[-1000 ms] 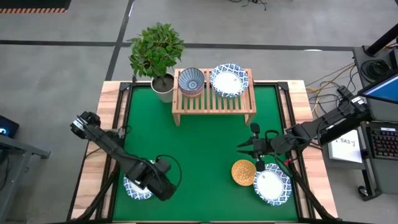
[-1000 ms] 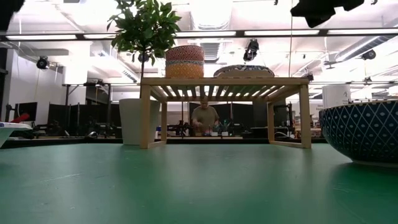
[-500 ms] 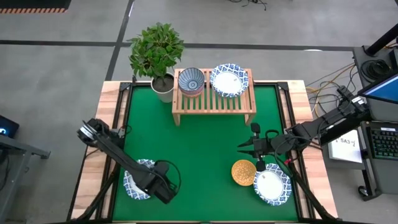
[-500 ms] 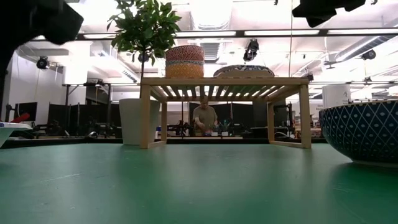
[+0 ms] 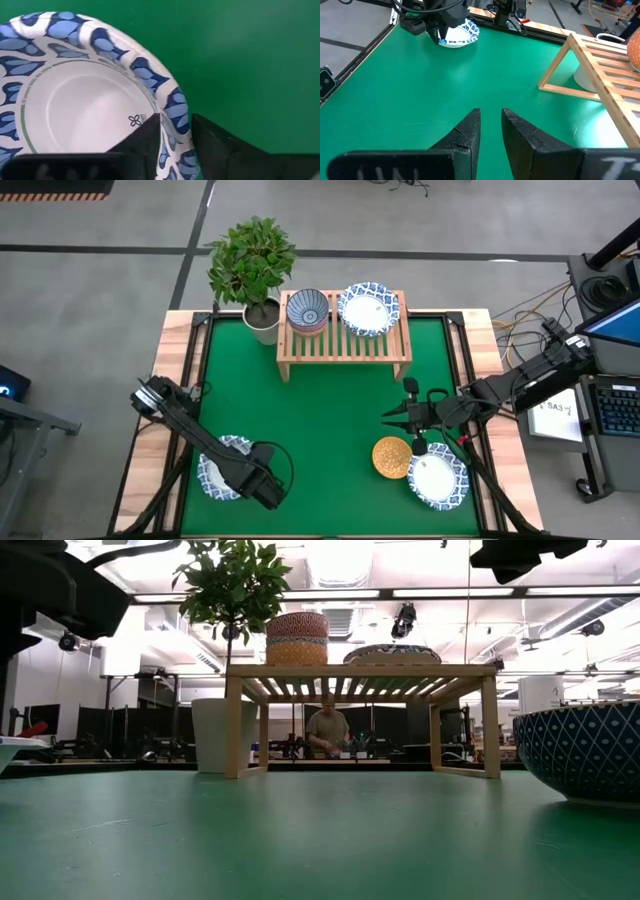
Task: Place and stack bowls onto a shelf
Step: Stack the blue patterned bowl on top of the blue patterned bowl on the shelf
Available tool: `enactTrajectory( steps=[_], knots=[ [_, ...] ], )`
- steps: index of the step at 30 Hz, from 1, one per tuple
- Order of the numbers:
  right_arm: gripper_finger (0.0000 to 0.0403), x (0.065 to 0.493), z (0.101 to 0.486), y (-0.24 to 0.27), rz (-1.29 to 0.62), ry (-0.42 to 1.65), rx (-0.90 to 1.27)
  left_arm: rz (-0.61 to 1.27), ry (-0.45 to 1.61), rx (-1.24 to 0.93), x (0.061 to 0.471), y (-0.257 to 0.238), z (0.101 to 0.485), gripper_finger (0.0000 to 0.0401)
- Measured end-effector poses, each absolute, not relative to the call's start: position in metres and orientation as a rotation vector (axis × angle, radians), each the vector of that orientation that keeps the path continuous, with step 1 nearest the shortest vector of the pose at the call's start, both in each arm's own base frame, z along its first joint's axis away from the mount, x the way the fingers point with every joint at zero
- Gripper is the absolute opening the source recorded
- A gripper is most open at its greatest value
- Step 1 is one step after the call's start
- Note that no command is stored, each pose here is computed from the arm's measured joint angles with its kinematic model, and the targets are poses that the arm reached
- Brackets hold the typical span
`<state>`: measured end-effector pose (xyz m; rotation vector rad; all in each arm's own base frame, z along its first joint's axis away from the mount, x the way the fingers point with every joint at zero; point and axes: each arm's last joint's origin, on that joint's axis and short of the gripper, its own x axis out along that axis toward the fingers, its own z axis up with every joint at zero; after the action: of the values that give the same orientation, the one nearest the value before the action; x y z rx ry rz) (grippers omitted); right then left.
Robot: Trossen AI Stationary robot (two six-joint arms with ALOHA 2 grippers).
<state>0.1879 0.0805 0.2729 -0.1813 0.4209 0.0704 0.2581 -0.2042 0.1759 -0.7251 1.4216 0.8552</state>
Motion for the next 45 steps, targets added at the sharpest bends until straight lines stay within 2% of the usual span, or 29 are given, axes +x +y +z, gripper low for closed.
enactTrajectory(
  steps=[5,12,17,19,21,31,37,45],
  knots=[
    [0.0068,0.188,0.273,0.080,0.070,0.422,-0.182,0.832,1.440,-0.721,0.258,-0.205,0.176,0.0013],
    [0.0068,0.185,0.269,0.079,0.063,0.468,-0.171,0.689,1.540,-0.691,0.257,-0.207,0.189,0.0004],
    [0.0068,0.180,0.269,0.077,0.056,0.485,-0.153,0.373,1.529,-0.531,0.270,-0.217,0.225,0.0002],
    [0.0068,0.178,0.271,0.076,0.056,0.475,-0.148,0.231,1.469,-0.450,0.278,-0.222,0.245,0.0002],
    [0.0068,0.176,0.273,0.075,0.057,0.466,-0.140,0.170,1.385,-0.368,0.284,-0.222,0.264,0.0002],
    [0.0068,0.170,0.276,0.074,0.105,0.468,-0.118,0.128,0.973,0.093,0.316,-0.197,0.345,0.0001],
    [0.0068,0.168,0.278,0.073,0.114,0.461,-0.129,0.145,0.868,0.320,0.338,-0.162,0.372,0.0001],
    [0.0068,0.166,0.279,0.073,0.140,0.459,-0.132,0.148,0.825,0.552,0.365,-0.106,0.391,0.0000]
  ],
)
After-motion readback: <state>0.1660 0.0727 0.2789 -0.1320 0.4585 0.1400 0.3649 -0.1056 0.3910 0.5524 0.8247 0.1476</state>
